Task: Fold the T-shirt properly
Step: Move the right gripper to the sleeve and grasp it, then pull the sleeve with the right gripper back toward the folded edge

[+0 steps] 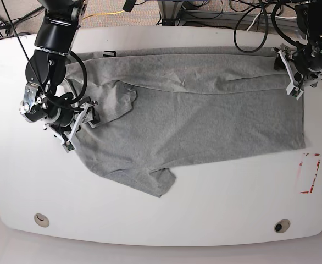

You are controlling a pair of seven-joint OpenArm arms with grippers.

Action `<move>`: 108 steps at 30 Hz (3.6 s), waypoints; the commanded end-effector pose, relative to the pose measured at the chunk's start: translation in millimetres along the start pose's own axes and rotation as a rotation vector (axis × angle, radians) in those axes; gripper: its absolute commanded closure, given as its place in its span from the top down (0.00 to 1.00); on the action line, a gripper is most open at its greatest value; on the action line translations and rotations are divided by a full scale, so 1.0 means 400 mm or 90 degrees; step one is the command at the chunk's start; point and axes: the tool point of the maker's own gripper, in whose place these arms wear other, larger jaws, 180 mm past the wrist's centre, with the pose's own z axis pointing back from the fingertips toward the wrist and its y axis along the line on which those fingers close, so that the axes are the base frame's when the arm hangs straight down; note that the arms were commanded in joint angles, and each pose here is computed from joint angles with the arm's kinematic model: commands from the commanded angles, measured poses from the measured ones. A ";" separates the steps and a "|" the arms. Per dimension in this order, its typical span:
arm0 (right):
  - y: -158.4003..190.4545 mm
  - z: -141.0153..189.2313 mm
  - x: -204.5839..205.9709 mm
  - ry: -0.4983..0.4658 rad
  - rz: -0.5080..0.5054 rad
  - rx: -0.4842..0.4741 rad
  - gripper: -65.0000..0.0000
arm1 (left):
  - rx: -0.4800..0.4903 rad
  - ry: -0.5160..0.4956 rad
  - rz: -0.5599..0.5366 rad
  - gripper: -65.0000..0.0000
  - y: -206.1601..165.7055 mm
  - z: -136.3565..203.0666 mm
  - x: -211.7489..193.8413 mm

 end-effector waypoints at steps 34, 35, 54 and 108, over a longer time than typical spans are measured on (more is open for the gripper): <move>0.021 -0.075 0.003 -0.036 -0.053 0.054 0.02 | 0.003 0.002 0.004 0.62 0.014 -0.004 -0.008; 0.021 -0.069 0.008 -0.038 -0.047 0.051 0.02 | 0.003 0.002 0.004 0.62 0.014 -0.004 -0.008; 0.013 0.040 0.140 -0.089 0.047 -0.014 0.01 | 0.003 0.004 0.003 0.62 0.014 -0.004 -0.009; 0.082 0.196 -0.086 -0.132 -0.048 0.060 0.48 | 0.058 -0.049 -0.064 0.62 0.016 0.085 0.086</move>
